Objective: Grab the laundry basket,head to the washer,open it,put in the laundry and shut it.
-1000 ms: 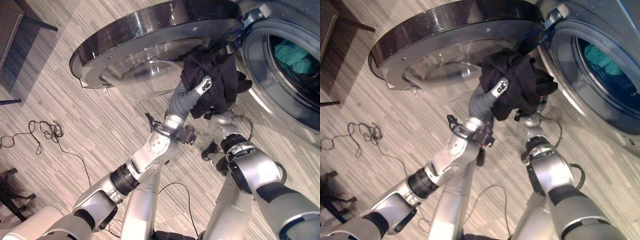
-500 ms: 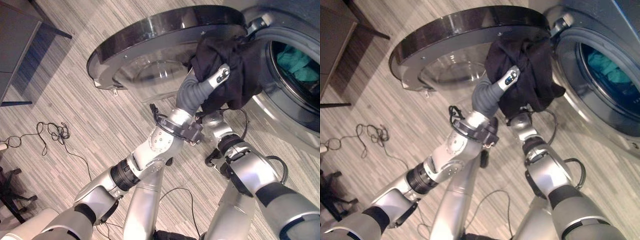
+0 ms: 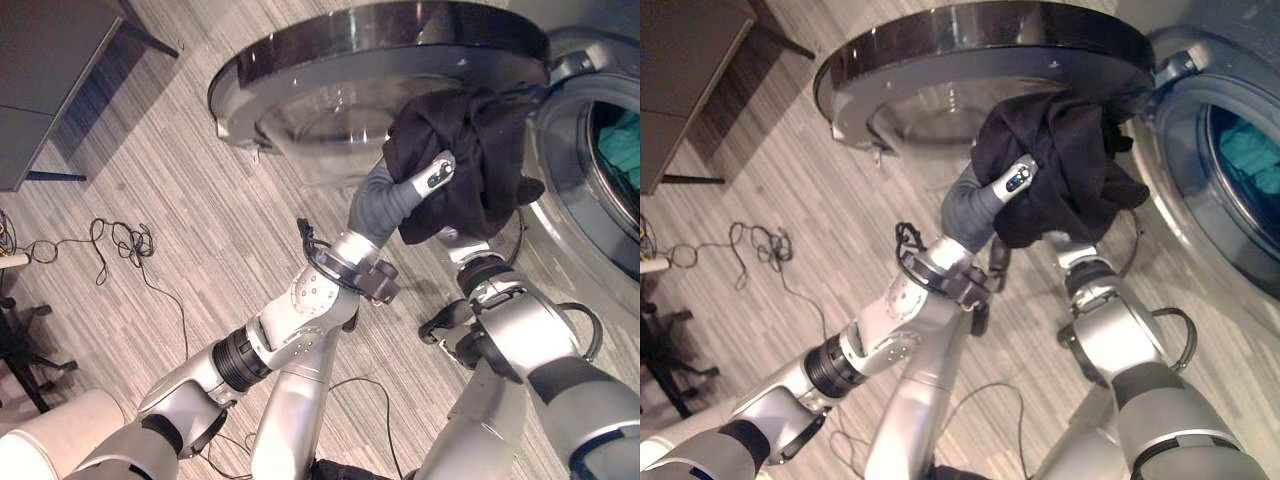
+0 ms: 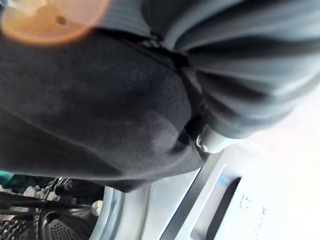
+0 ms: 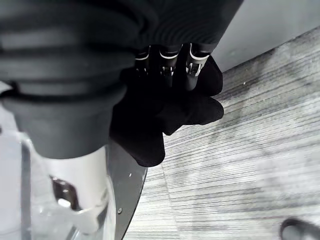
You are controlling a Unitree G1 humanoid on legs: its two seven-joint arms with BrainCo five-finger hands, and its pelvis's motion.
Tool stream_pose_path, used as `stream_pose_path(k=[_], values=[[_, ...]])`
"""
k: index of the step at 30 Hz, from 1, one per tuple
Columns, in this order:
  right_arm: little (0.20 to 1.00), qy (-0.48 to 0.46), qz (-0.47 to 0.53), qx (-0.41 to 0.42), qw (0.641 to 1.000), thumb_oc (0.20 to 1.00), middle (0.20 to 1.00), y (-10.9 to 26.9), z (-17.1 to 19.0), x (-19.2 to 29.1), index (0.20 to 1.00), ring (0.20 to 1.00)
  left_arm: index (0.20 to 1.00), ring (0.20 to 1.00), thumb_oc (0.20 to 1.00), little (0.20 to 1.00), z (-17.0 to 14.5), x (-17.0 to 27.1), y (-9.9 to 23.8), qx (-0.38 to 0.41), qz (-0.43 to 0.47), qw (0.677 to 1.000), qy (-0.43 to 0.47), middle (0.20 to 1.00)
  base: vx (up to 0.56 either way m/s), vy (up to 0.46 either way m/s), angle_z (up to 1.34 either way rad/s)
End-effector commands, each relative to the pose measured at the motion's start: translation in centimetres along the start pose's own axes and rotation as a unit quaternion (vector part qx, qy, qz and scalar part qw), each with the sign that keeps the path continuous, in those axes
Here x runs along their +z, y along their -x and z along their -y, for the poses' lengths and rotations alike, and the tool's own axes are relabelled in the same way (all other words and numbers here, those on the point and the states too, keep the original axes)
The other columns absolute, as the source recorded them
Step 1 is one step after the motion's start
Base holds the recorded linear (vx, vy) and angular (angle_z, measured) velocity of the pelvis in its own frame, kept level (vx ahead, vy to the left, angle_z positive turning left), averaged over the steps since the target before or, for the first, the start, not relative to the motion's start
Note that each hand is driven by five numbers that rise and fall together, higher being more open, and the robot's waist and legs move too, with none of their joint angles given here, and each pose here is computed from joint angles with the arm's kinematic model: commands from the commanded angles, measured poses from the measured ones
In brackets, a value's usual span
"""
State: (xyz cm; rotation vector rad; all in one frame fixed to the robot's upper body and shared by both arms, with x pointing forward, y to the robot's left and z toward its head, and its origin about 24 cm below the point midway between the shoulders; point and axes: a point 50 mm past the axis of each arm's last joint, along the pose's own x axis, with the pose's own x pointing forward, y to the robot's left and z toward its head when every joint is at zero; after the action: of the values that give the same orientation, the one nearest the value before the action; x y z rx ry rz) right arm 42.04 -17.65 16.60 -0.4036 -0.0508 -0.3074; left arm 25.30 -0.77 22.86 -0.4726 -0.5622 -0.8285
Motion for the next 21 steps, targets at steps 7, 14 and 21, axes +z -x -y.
stream_pose_path(k=[7, 14, 21], values=[[0.2, -0.078, 0.012, -0.122, 0.989, 0.2, 0.2, -1.6, 5.6, 2.4, 0.2, 0.2, 0.2, 0.2, 0.2, 0.2, 2.8, 3.5, 0.0, -0.047, 0.099, 0.992, 0.059, 0.2, 0.03, 0.009, 0.07], [0.2, -0.099, -0.002, -0.11, 0.989, 0.2, 0.2, -1.1, 3.6, 1.6, 0.2, 0.2, 0.2, 0.2, 0.2, 0.2, 2.5, 3.5, 0.2, -0.03, 0.1, 0.993, 0.06, 0.2, 0.01, 0.011, 0.01], [0.2, -0.204, 0.007, -0.094, 0.974, 0.2, 0.2, 0.9, -0.9, 1.4, 0.2, 0.2, 0.2, 0.2, 0.2, 0.2, 2.0, 3.3, -0.4, 0.001, 0.106, 0.993, 0.056, 0.2, 0.0, 0.051, -0.06]])
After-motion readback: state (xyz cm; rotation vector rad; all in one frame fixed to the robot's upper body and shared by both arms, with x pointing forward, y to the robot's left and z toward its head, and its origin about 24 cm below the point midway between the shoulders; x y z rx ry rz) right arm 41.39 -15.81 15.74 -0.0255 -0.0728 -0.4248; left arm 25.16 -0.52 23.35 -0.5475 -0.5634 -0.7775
